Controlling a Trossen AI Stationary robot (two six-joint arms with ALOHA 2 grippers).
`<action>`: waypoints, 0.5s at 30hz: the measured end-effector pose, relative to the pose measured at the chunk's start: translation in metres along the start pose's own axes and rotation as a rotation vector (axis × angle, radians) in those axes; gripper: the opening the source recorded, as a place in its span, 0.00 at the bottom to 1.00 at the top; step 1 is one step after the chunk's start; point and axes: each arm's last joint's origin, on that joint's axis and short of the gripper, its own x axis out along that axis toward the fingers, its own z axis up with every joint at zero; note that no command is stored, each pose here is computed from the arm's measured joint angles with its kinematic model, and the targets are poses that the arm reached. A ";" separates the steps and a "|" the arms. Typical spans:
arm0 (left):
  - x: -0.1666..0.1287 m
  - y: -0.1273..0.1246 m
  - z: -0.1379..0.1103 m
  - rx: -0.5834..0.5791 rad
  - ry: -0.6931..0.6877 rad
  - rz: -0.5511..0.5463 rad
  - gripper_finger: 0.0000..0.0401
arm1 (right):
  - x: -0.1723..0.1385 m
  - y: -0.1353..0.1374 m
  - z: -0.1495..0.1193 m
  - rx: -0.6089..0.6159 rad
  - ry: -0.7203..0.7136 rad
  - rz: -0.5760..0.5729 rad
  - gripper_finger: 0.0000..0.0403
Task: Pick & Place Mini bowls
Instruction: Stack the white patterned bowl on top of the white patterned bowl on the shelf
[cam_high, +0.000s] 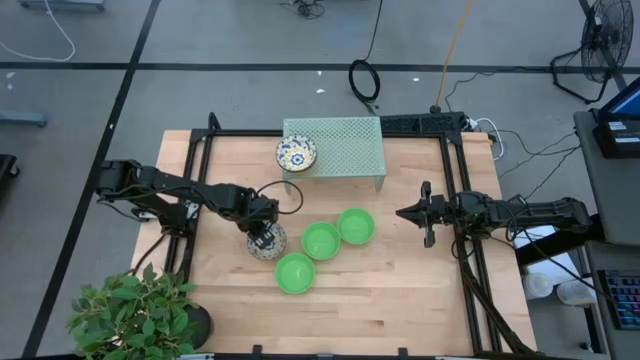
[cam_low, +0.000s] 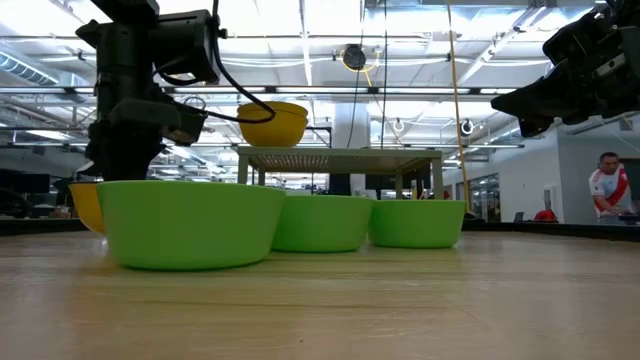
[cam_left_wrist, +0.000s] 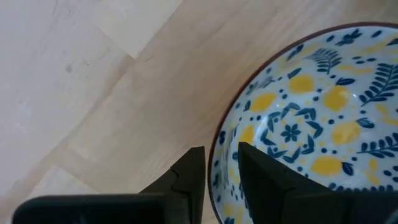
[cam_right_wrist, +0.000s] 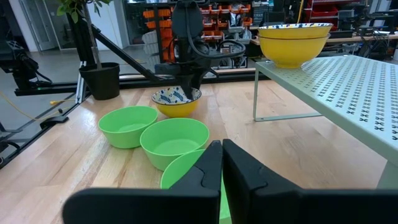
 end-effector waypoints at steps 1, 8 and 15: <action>0.000 0.000 0.000 -0.003 0.001 0.000 0.24 | 0.000 0.000 0.000 0.000 0.000 0.000 0.00; 0.000 0.000 0.000 -0.002 0.000 0.001 0.24 | 0.000 0.000 0.000 0.000 0.000 0.000 0.00; 0.000 0.000 0.000 0.001 -0.008 0.009 0.24 | 0.000 0.000 0.000 0.000 0.000 0.000 0.00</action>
